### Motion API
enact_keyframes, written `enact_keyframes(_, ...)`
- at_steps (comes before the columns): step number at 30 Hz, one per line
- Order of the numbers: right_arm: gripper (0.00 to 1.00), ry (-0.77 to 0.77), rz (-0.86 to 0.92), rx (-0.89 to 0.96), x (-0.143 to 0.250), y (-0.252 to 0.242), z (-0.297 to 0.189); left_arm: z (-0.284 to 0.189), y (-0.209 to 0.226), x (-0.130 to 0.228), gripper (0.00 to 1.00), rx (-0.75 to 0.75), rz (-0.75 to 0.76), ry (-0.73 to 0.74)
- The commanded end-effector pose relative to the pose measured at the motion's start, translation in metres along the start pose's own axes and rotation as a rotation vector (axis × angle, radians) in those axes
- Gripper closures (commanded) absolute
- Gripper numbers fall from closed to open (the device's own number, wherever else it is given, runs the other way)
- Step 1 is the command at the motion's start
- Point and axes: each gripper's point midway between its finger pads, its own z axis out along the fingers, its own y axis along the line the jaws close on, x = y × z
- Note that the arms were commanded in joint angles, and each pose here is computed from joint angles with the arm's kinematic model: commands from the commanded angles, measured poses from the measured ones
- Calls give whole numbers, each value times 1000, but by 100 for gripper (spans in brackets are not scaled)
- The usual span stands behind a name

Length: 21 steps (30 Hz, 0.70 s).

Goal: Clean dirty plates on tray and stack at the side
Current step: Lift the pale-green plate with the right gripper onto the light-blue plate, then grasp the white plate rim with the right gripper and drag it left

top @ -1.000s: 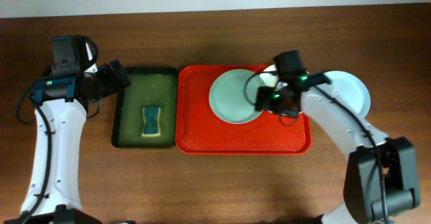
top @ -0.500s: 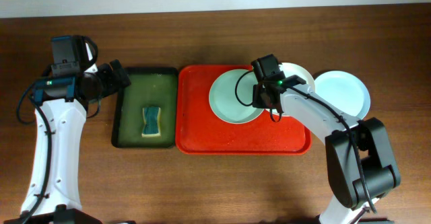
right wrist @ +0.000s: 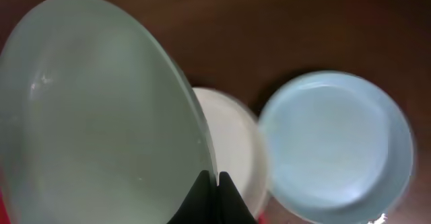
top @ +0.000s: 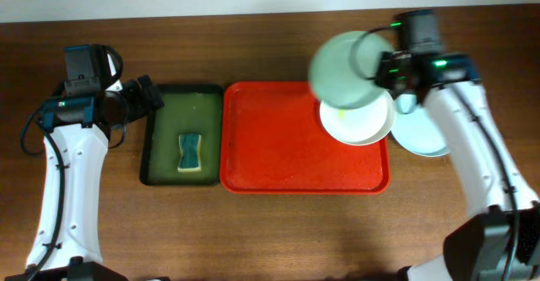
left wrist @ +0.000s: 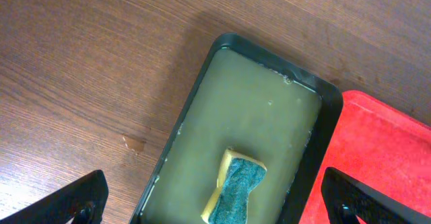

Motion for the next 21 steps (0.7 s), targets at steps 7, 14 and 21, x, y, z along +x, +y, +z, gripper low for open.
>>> enact_keyframes(7, 96, 241, 556, 154, 43, -214, 40, 0, 0, 0, 1, 5, -13, 3)
enact_keyframes(14, 96, 333, 558, 201, 82, -221, 70, 0, 0, 0, 1, 5, -13, 3)
enact_keyframes(21, 34, 349, 471, 169, 81, -187, 75, 0, 0, 0, 1, 6, -12, 3)
